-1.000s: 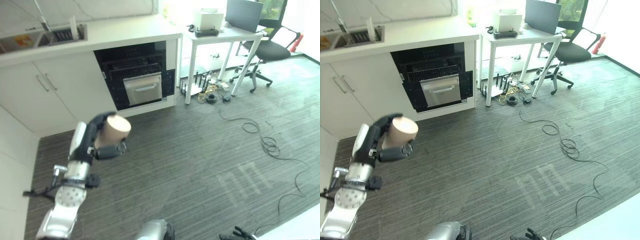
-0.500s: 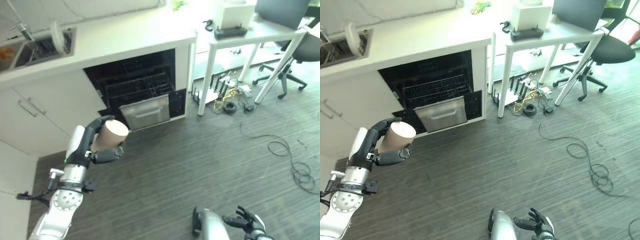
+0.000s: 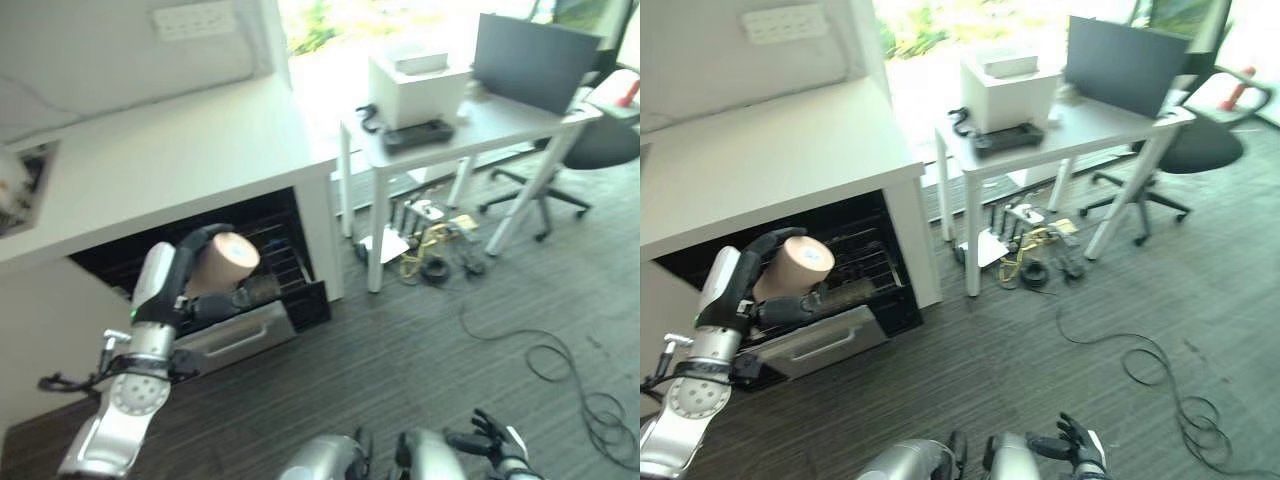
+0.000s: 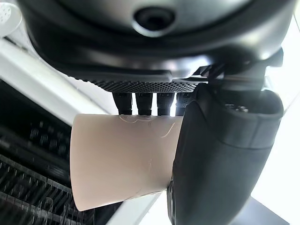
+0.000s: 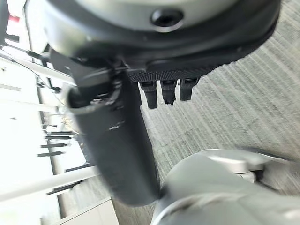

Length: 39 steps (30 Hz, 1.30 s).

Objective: Place the dishes in the dishwasher.

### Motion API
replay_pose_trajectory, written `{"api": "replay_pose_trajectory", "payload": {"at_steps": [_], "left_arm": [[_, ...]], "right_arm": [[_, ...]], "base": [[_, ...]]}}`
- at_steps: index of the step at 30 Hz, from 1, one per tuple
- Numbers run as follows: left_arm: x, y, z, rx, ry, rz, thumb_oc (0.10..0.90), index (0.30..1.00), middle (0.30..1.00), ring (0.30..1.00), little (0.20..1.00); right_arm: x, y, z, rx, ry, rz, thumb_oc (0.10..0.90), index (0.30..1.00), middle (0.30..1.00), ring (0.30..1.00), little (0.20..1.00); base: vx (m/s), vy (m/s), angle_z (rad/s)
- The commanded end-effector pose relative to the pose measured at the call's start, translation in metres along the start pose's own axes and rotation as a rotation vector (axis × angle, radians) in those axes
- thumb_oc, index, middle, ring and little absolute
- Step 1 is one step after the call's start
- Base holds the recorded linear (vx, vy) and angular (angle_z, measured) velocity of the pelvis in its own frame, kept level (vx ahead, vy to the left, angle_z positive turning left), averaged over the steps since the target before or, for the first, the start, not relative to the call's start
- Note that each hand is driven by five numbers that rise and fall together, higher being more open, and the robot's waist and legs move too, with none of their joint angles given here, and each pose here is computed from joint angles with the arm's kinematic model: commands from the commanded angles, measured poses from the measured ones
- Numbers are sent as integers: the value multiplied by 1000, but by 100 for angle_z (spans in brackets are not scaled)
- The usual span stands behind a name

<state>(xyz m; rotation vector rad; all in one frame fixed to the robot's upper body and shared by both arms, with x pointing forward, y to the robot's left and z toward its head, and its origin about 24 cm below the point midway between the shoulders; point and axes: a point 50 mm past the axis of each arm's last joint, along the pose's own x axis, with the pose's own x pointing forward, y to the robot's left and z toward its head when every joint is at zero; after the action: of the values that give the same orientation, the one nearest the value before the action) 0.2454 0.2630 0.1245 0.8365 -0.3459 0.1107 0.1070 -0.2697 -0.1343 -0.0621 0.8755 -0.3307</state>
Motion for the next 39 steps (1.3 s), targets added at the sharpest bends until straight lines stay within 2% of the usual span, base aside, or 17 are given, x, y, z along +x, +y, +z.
{"api": "replay_pose_trajectory", "payload": {"at_steps": [1,10,18,21,26,29,32,39], "left_arm": [[19,62,42,59,-249,316,400,300,300,300,300],[15,69,44,76,-253,315,400,300,300,300,300],[15,83,50,104,-263,351,400,300,300,300,300],[25,74,62,2,-326,294,400,300,300,300,300],[25,56,71,-55,-382,222,400,300,300,300,300],[31,48,81,-63,-416,201,400,300,300,300,300],[34,38,79,-69,-390,191,400,300,300,300,300],[48,48,75,-62,-361,206,400,300,300,300,300]], "right_arm": [[7,-9,24,-1,-92,-13,800,900,900,900,900],[7,-7,16,-4,-36,-20,800,900,900,900,900],[7,-16,16,-36,-18,-36,800,900,900,900,900],[3,-33,9,7,-9,-130,800,900,900,900,900],[-2,-47,0,68,21,-187,800,900,900,900,900],[-3,-39,-5,113,27,-148,800,900,900,900,900],[-4,-9,-6,-16,8,-3,800,900,900,900,900],[-5,-14,-18,-24,79,21,800,900,900,900,900]], "base": [[177,-270,201],[136,-231,48],[31,-24,16],[-6,238,117],[71,392,66],[123,241,43],[243,169,-9],[236,-247,16]]}}
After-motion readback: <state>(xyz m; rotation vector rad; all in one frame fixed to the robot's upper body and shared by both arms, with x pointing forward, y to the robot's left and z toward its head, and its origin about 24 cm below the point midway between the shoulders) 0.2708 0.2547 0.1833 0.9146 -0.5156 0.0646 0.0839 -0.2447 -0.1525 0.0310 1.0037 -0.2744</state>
